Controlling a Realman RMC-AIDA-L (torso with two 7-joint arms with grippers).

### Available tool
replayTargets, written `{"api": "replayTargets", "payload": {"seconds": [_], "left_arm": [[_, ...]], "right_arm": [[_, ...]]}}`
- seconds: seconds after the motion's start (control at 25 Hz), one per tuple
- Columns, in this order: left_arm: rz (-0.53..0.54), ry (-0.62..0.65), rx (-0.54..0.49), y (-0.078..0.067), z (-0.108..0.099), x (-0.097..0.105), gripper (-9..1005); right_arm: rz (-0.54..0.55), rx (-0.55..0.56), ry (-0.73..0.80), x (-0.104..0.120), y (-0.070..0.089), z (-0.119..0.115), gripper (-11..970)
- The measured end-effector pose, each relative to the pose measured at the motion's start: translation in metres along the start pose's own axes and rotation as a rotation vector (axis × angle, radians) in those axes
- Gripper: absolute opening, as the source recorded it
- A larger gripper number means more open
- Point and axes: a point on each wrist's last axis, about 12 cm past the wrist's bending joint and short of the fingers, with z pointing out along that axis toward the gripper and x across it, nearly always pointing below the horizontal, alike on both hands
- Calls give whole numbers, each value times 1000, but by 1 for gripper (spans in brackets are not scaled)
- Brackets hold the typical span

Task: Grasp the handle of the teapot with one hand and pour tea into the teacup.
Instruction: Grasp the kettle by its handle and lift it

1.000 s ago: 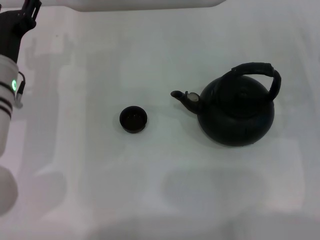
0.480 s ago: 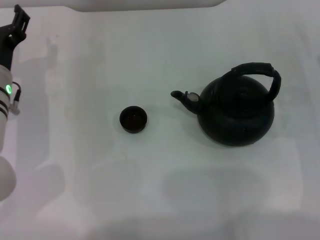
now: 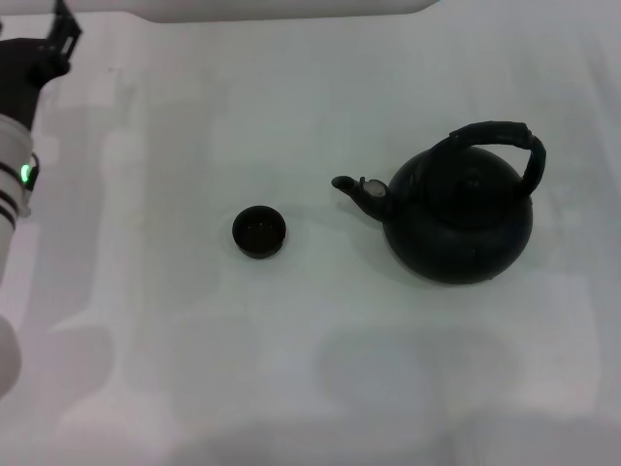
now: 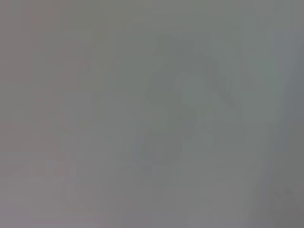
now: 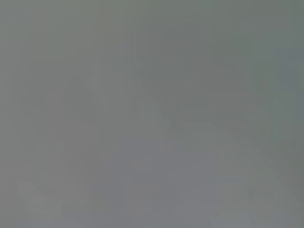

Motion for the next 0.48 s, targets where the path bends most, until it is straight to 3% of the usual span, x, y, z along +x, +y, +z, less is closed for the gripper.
{"api": "replayTargets", "payload": {"seconds": [0.24,0.48], "left_arm": [[93,111,68,-12,16,3,861],[76,149,67,-17,27,1,860]], "right_arm": [[-1,2,7,1,-1,-1,849],[0,2,8,1,-1,-1,848]]}}
